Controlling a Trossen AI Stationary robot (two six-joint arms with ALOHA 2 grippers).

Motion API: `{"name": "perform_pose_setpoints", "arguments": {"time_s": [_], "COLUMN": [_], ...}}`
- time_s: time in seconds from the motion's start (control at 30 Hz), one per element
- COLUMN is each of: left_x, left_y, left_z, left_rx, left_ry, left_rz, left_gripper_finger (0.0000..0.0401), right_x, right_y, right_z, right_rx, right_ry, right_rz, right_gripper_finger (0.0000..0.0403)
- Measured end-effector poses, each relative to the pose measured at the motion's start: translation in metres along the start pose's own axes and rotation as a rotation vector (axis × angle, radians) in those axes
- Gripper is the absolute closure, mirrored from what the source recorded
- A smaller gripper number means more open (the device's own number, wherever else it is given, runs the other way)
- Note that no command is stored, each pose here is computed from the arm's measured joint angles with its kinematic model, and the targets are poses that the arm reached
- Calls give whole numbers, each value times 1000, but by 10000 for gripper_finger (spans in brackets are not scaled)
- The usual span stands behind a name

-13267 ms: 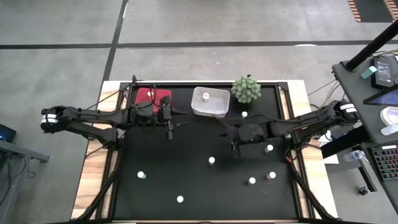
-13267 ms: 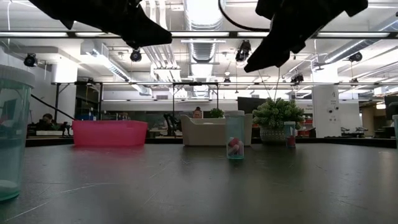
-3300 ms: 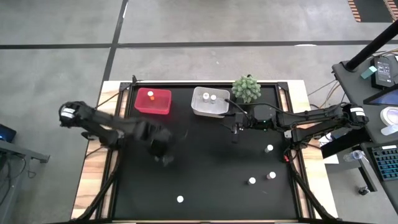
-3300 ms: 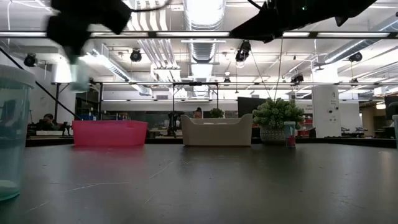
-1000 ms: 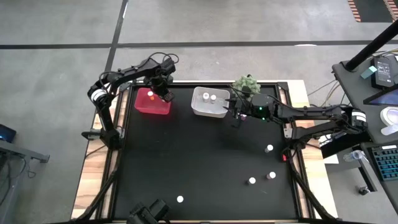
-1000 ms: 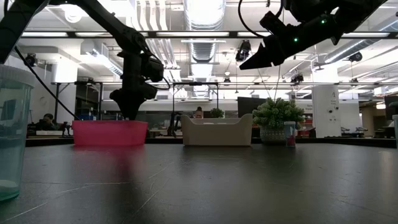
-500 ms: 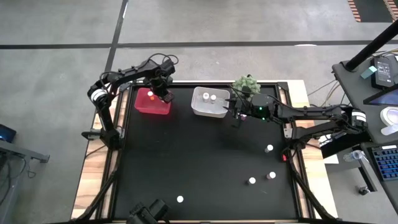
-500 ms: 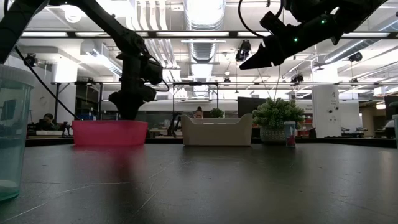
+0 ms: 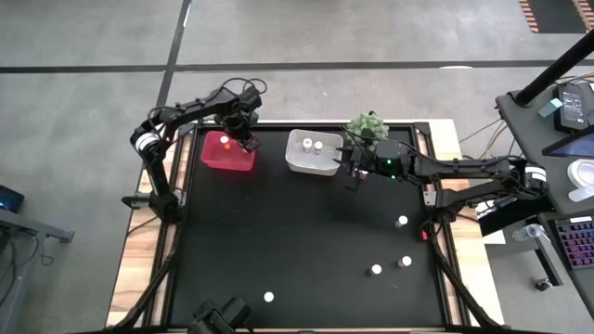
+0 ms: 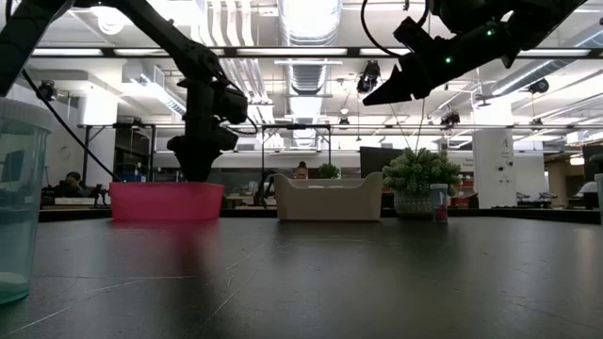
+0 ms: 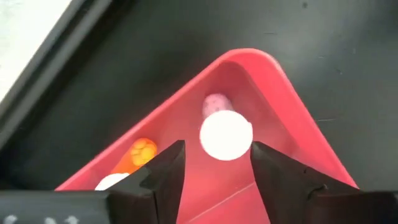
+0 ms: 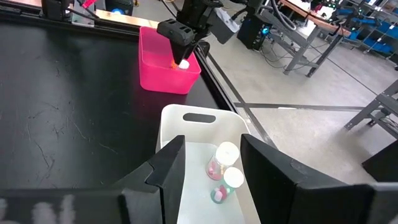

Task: Pick and place medicine bottles into bin by pill shape (circle, oval)
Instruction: Put the blue tablet bottle into the pink bin, then put the blue capsule bottle into the white bin

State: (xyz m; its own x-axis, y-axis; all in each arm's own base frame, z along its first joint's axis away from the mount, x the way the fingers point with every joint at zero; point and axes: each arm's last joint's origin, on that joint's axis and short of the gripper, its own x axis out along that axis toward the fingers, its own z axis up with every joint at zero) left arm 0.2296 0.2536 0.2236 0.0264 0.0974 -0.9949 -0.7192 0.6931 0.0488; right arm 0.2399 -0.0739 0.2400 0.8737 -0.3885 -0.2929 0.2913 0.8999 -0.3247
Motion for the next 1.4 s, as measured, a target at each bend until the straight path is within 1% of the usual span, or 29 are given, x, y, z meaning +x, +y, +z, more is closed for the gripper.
{"name": "perform_pose_setpoints", "arguments": {"time_s": [0.17,0.27,0.3,0.43,0.6,0.73,0.83,0.9,0.97,1.1,1.17,1.27,1.4], "left_x": [-17,-36,-44,-76,-112,-128,-135,-138,-137,-135,-133,-130,-125], "left_y": [-1,-8,-13,-47,-95,-126,-140,-145,-148,-146,-144,-140,-137], "left_z": [-3,-10,-14,-33,-66,-99,-123,-138,-151,-169,-174,-179,-182], "left_rx": [-10,-26,-13,76,228,357,435,470,500,527,525,520,524], "left_ry": [-46,-103,-131,-296,-576,-764,-877,-930,-958,-1014,-1043,-1068,-1080], "left_rz": [20,15,11,-22,-121,-230,-311,-357,-392,-442,-458,-467,-466], "left_gripper_finger": [233,233,233,233,232,232,232,232,232,232,232,232,232], "right_x": [0,0,0,-1,-3,-7,-10,-13,-17,-25,-27,-28,-25], "right_y": [0,0,0,4,13,14,11,10,7,0,-3,-3,-1], "right_z": [0,0,0,-1,0,4,9,12,13,9,6,2,-7], "right_rx": [10,59,83,214,377,527,630,667,696,718,742,785,830], "right_ry": [0,0,0,17,128,267,356,410,469,576,606,623,667], "right_rz": [0,0,1,17,60,61,35,15,-34,-210,-274,-305,-344], "right_gripper_finger": [257,257,257,257,257,257,257,257,257,257,256,247,215]}}
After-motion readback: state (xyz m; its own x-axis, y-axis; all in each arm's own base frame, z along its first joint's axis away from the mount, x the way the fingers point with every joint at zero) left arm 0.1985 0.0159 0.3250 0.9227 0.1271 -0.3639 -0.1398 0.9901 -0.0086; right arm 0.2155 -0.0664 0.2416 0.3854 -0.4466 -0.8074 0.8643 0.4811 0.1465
